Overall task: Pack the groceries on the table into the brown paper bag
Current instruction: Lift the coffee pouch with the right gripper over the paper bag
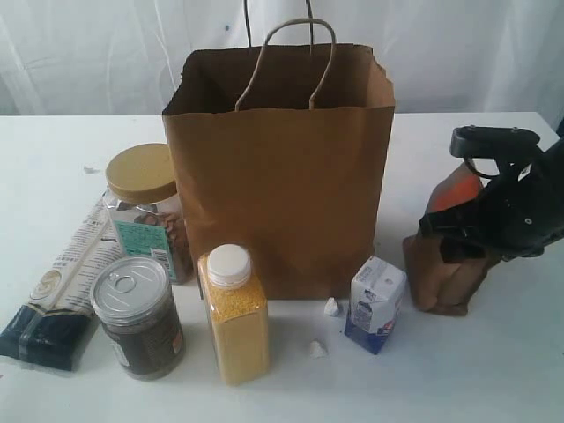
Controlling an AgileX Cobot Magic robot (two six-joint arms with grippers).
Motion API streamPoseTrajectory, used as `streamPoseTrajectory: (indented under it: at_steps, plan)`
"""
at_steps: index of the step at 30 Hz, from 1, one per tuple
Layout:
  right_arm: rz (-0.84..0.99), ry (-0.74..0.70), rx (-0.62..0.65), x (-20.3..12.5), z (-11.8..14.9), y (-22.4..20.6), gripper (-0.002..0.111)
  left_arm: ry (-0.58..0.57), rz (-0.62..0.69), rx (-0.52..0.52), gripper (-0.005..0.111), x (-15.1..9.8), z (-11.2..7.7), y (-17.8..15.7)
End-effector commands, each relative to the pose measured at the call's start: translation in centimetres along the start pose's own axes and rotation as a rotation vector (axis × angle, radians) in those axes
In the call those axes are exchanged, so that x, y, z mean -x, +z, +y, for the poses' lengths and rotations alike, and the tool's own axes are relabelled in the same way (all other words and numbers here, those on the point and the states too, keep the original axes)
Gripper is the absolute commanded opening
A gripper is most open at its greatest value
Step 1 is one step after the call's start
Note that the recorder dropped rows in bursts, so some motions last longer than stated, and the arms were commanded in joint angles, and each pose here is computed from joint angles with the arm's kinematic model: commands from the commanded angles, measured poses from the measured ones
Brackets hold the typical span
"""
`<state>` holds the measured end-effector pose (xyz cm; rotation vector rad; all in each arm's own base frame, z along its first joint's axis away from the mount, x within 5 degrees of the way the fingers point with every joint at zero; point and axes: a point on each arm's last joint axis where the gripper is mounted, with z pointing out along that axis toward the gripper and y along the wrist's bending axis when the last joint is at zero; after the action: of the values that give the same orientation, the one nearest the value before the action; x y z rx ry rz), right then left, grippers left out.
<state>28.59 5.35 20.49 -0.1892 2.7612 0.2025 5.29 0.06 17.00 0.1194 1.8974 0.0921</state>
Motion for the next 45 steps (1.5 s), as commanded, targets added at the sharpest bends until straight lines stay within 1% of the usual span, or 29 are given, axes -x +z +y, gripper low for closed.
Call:
streamPoseTrajectory:
  at_steps: [1,4,9,13,18,21,24,26,28,32,33,36,39,43,45]
  plan:
    - [0.025,-0.059,-0.055,-0.4,-0.4,-0.8,0.000,-0.007,-0.005,0.002,0.000,0.0,0.0,0.0]
    - [-0.055,-0.062,-0.080,-0.1,-0.5,-2.5,0.000,-0.007,-0.005,0.002,0.000,0.0,0.0,0.0]
    - [-0.251,-0.074,-0.079,-0.2,0.1,-7.5,0.000,-0.007,-0.005,0.002,0.000,0.0,0.0,0.0]
    - [-0.412,-0.087,-0.078,-1.3,0.6,-12.2,0.000,-0.007,-0.005,0.002,0.000,0.0,0.0,0.0]
    - [-0.529,-0.094,-0.074,-3.1,1.0,-16.0,0.000,-0.007,-0.005,0.002,0.000,0.0,0.0,0.0]
    - [-0.521,-0.081,-0.069,-4.3,1.0,-16.8,0.000,-0.007,-0.005,0.002,0.000,0.0,0.0,0.0]
    - [-0.495,0.003,-0.043,-5.8,0.9,-15.8,0.000,-0.007,-0.005,0.002,0.000,0.0,0.0,0.0]
    - [-0.490,0.067,-0.006,-6.6,1.0,-15.0,0.000,-0.007,-0.005,0.002,0.000,0.0,0.0,0.0]
    - [-0.509,0.099,0.033,-7.2,1.2,-14.6,0.000,-0.007,-0.005,0.002,0.000,0.0,0.0,0.0]
    - [-0.574,0.096,0.062,-7.7,1.4,-15.7,0.000,-0.007,-0.005,0.002,0.000,0.0,0.0,0.0]
    - [-0.612,0.088,0.064,-7.6,1.5,-16.5,0.000,-0.007,-0.005,0.002,0.000,0.0,0.0,0.0]
    - [-0.714,0.007,0.050,-6.9,1.9,-19.4,0.000,-0.007,-0.005,0.002,0.000,0.0,0.0,0.0]
    - [-0.789,-0.012,0.056,-5.4,2.3,-22.5,0.000,-0.007,-0.005,0.002,0.000,0.0,0.0,0.0]
    - [-0.849,-0.031,0.055,-1.8,2.7,-25.1,0.000,-0.007,-0.005,0.002,0.000,0.0,0.0,0.0]
    - [-0.844,-0.022,0.090,0.4,3.1,-25.6,0.000,-0.007,-0.005,0.002,0.000,0.0,0.0,0.0]
